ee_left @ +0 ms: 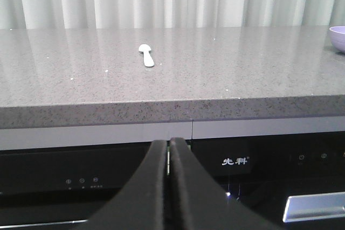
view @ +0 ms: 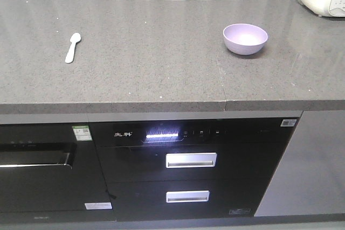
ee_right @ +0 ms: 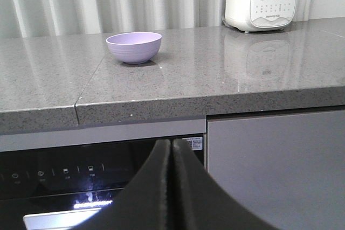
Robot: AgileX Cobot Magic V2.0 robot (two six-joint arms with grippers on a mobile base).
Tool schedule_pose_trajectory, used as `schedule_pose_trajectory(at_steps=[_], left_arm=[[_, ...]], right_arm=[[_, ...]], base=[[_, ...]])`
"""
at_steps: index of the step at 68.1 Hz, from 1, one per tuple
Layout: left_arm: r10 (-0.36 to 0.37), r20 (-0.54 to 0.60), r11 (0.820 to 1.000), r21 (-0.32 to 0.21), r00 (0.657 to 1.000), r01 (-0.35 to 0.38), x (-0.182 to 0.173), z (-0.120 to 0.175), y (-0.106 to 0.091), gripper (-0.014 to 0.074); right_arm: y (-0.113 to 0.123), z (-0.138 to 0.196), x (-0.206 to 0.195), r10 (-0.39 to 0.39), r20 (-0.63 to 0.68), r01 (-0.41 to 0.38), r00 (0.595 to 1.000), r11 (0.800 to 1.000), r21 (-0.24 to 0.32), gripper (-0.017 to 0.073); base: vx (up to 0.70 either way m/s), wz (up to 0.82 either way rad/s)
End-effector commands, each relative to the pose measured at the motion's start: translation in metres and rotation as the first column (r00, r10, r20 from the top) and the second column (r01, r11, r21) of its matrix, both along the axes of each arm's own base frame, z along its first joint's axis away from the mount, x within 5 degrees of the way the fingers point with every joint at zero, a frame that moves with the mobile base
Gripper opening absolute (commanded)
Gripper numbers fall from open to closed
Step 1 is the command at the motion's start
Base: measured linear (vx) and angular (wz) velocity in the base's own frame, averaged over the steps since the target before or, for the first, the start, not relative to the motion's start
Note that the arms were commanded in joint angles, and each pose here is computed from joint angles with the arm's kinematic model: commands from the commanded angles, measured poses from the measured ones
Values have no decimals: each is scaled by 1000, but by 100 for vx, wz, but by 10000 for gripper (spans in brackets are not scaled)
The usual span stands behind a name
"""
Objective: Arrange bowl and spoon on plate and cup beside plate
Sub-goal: 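Approach the counter and stop in front of the spoon and bowl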
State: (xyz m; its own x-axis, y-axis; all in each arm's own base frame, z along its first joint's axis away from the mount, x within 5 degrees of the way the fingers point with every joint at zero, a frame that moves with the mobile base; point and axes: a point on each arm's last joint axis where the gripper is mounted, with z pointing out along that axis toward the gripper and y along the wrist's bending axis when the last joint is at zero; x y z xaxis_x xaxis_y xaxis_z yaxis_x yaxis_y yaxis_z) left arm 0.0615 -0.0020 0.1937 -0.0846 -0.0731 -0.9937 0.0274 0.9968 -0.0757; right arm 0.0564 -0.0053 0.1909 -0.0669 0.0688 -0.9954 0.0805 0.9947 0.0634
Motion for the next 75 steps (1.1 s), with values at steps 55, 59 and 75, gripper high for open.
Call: schedule_pose_trajectory(at_steps=[55, 59, 75], left_arm=[[1, 69, 1000, -10, 998, -1, 1, 11, 0, -6], [1, 69, 1000, -10, 998, -1, 1, 11, 0, -6], [1, 69, 1000, -10, 998, -1, 1, 11, 0, -6]], right_arm=[[1, 5, 0, 10, 73, -9, 997, 1000, -14, -6], [1, 5, 0, 10, 73, -9, 997, 1000, -14, -6], [1, 5, 0, 10, 73, -9, 997, 1000, -14, -6]], base=[[16, -5], [17, -2], [15, 0]])
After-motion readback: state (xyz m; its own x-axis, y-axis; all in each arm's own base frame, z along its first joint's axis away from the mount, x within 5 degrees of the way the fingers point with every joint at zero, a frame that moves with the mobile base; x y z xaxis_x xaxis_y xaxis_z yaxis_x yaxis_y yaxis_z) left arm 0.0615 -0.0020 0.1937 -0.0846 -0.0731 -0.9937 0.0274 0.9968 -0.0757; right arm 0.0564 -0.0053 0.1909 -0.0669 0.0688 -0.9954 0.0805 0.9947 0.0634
